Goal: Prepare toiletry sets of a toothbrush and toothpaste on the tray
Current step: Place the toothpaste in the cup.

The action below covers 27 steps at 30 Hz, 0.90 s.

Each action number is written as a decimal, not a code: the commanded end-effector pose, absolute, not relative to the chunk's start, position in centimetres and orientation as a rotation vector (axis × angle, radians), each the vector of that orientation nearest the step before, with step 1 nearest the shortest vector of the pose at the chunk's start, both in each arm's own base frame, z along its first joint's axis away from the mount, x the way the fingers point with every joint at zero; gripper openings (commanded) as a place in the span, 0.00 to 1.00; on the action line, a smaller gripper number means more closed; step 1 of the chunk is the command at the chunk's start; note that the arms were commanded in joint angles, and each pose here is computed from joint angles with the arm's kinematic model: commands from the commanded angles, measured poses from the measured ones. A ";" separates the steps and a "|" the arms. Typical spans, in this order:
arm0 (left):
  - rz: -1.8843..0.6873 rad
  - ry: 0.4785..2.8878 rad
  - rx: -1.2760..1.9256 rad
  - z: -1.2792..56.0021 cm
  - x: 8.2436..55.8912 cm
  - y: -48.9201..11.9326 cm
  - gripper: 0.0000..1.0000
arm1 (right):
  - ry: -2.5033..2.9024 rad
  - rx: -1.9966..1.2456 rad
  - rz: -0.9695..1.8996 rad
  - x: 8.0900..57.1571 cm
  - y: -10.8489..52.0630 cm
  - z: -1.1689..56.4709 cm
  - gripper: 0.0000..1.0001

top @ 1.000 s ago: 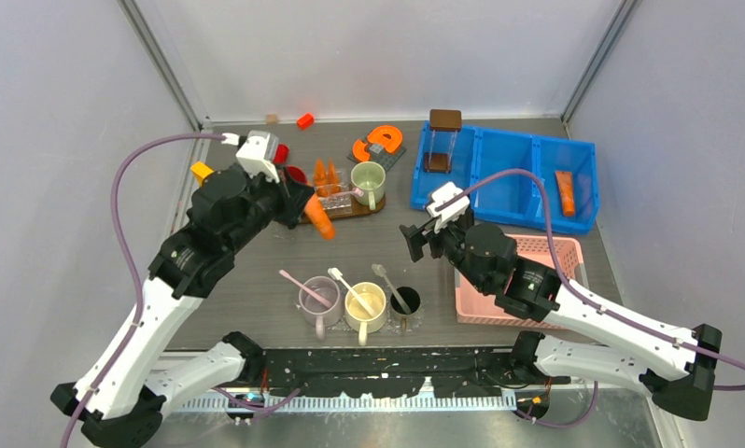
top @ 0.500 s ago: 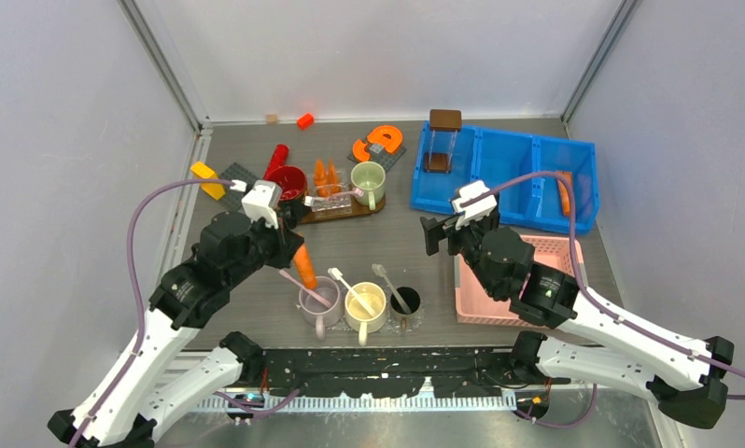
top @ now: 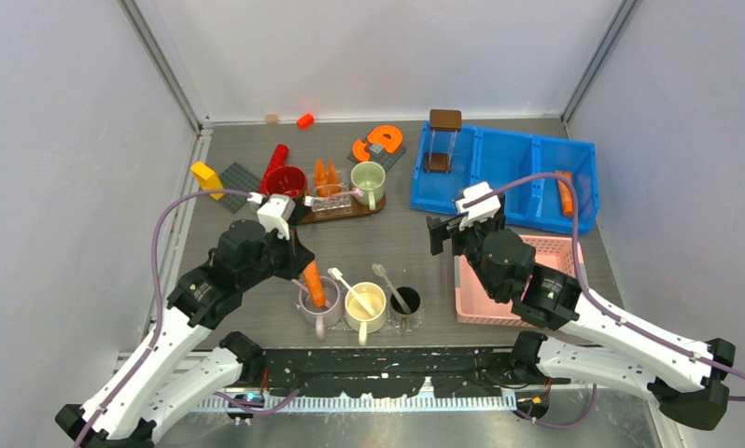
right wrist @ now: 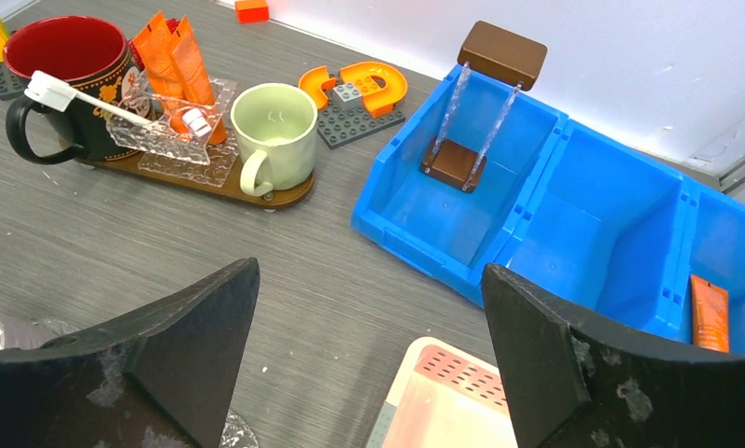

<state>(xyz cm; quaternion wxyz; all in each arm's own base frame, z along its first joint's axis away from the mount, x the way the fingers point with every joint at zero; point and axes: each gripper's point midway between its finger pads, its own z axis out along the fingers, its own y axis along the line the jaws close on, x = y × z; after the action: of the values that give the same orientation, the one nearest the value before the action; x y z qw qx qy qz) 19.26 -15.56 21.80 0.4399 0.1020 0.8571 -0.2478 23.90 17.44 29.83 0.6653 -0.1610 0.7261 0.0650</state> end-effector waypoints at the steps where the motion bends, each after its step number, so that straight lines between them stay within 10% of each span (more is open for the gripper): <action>1: -0.729 2.043 0.260 23.4 19.4 -17.1 0.00 | 1.625 -0.314 0.140 24.0 16.8 30.4 0.96; 17: -0.731 2.068 0.218 19.6 19.5 -17.0 0.00 | 1.632 -0.304 0.104 24.2 16.3 29.9 0.96; 27: -0.736 2.083 0.228 19.2 19.2 -17.1 0.25 | 1.637 -0.308 0.087 24.3 16.3 29.7 0.96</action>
<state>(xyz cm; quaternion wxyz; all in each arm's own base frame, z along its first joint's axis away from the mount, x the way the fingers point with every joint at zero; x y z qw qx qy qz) 18.81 -16.40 17.52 0.4216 0.0909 0.8597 -0.2737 24.11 16.61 28.97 0.6619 -0.1530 0.7327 0.0407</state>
